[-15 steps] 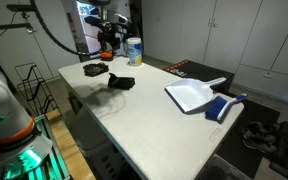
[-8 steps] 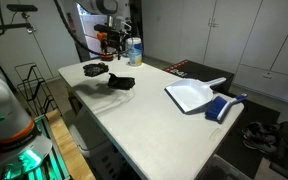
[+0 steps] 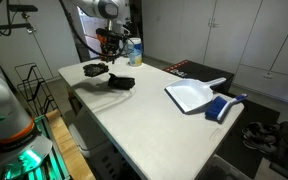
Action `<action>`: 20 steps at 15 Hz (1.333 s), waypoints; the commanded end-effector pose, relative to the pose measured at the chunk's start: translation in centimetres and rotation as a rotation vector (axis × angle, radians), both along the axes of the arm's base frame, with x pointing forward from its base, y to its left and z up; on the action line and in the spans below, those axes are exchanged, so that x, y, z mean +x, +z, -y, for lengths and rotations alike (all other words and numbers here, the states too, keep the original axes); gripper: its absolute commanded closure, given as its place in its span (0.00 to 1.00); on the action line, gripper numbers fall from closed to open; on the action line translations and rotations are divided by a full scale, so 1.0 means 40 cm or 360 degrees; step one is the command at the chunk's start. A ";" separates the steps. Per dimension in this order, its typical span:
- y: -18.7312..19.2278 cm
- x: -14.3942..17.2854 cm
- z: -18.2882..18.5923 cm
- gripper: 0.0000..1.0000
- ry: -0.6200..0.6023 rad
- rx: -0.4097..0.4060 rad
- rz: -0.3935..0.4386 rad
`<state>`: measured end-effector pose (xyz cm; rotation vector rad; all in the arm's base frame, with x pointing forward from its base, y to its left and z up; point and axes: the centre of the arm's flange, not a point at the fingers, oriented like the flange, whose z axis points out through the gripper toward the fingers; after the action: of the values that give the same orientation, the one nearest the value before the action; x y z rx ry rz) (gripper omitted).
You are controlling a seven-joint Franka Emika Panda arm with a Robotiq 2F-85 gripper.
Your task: Push the strap of the gloves on the right down
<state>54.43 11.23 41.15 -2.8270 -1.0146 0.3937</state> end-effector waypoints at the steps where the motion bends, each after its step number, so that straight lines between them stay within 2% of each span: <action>1: -0.024 -0.019 0.005 0.92 0.0097 -0.0051 -0.0081; 2: -0.032 -0.022 0.009 0.99 0.0100 -0.0067 -0.0100; 3: -0.040 -0.024 0.015 1.00 0.0107 -0.0079 -0.0109; 10: -0.117 -0.033 0.008 1.00 0.0129 -0.0093 -0.0124; 20: -0.213 -0.042 0.011 1.00 0.0168 -0.0176 -0.0126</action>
<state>53.17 10.64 33.96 -2.8163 -1.1265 0.5861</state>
